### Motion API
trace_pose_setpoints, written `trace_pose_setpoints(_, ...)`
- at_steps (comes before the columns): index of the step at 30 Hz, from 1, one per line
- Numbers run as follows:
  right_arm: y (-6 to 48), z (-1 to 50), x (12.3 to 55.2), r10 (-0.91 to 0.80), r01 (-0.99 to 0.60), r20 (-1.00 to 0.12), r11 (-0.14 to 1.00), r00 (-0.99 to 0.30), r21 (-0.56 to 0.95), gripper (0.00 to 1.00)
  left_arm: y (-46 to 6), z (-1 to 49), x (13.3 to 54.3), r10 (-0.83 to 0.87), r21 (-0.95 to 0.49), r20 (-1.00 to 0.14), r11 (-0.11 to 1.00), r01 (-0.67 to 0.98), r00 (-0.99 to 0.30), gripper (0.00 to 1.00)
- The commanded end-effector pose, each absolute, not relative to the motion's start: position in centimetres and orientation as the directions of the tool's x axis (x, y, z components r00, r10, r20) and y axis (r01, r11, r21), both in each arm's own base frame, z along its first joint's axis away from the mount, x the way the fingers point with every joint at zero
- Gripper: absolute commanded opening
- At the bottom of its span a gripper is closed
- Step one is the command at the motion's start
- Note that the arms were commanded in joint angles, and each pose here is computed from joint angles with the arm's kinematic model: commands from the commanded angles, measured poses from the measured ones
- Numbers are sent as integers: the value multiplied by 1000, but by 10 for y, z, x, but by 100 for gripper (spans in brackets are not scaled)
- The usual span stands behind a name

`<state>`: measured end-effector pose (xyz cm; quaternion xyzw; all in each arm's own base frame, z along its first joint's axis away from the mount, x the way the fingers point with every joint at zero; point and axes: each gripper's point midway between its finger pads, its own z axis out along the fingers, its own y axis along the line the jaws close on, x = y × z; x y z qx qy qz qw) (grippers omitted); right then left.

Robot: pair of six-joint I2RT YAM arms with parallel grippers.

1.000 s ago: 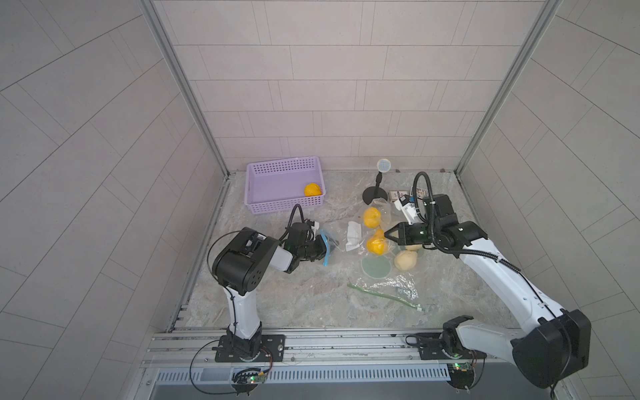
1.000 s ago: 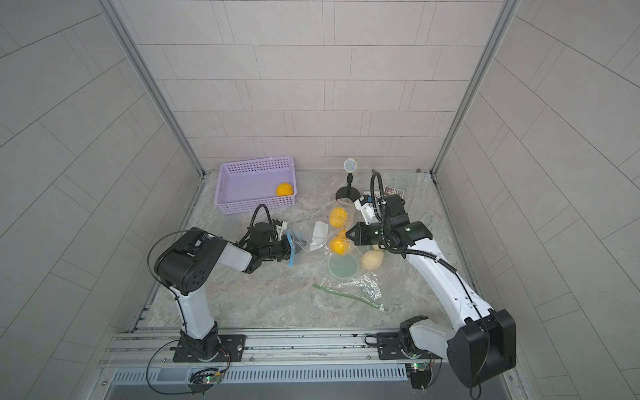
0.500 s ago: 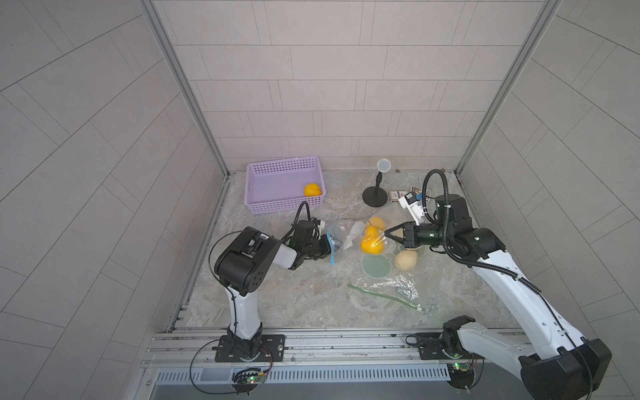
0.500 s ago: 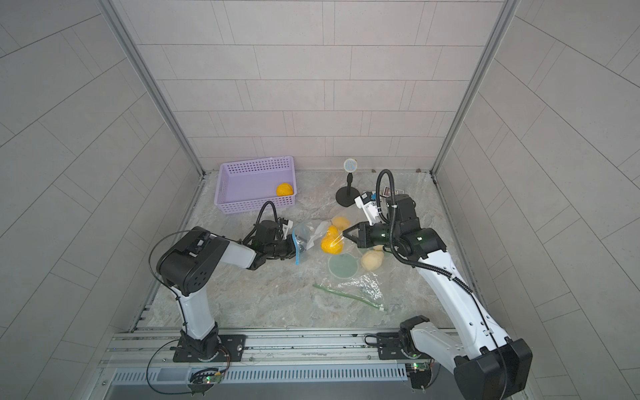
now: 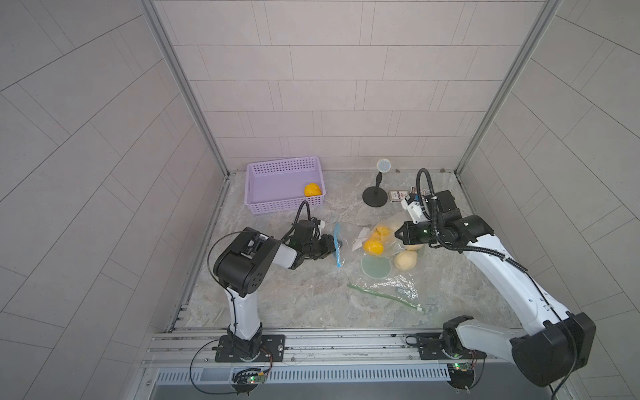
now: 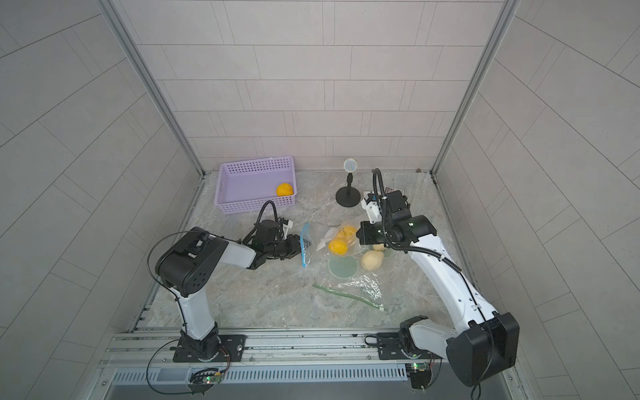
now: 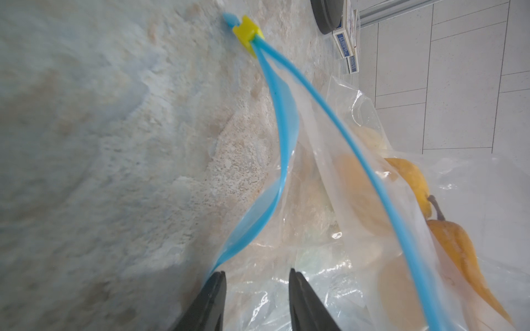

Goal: Open the zip-top bag and take out the pear
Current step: Adjust the zipper food storage bag at the center of the board.

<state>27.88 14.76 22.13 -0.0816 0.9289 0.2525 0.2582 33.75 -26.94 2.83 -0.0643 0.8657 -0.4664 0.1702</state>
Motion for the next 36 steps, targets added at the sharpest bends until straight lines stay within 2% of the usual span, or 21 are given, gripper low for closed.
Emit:
trace_pose_setpoints(1, 161, 254, 273, -62, -383, -595, 818, -801, 429, 4, -258, -9, 320, -284, -785, -141, 616, -68, -948, 43)
trace_pose_setpoints(4, 161, 251, 271, -68, -386, -589, 814, -805, 435, 3, -264, 3, 323, -290, -818, -151, 574, -45, -945, 49)
trace_pose_setpoints(8, 152, 227, 276, -55, -330, -547, 846, -835, 418, 4, -280, 30, 325, -291, -885, -149, 465, -3, -945, 68)
trace_pose_setpoints(11, 139, 198, 283, -47, -264, -502, 891, -864, 370, 12, -295, 53, 324, -278, -935, -132, 352, 26, -952, 78)
trace_pose_setpoints(13, 127, 180, 286, -23, -196, -442, 916, -897, 349, 14, -304, 66, 322, -265, -955, -122, 294, 41, -956, 79)
trace_pose_setpoints(15, 121, 169, 287, 4, -155, -409, 921, -912, 356, 27, -308, 68, 318, -248, -959, -118, 281, 45, -961, 79)
trace_pose_setpoints(18, 93, 162, 288, 67, -48, -395, 961, -916, 274, 44, -307, 64, 313, -243, -958, -110, 283, 38, -964, 79)
trace_pose_setpoints(21, 64, 183, 289, 181, 52, -463, 959, -868, 278, 51, -305, 62, 310, -242, -958, -102, 286, 29, -965, 75)
trace_pose_setpoints(24, 89, 232, 290, 217, -63, -574, 902, -789, 427, 54, -305, 60, 309, -239, -957, -98, 289, 26, -966, 72)
trace_pose_setpoints(25, 103, 241, 287, 199, -103, -562, 882, -803, 459, 54, -305, 60, 308, -237, -957, -95, 288, 24, -967, 71)
trace_pose_setpoints(29, 144, 241, 285, 91, -185, -561, 890, -823, 416, 53, -302, 54, 309, -247, -949, -100, 313, 18, -964, 67)
trace_pose_setpoints(30, 154, 229, 289, 87, -181, -536, 885, -840, 429, 49, -301, 52, 309, -250, -947, -100, 321, 15, -963, 66)
trace_pose_setpoints(33, 160, 185, 303, 103, -110, -451, 900, -887, 421, 29, -299, 49, 309, -251, -942, -106, 336, 16, -962, 64)
trace_pose_setpoints(36, 159, 152, 316, 142, -49, -428, 912, -893, 406, 21, -296, 43, 307, -244, -929, -107, 371, 9, -964, 59)
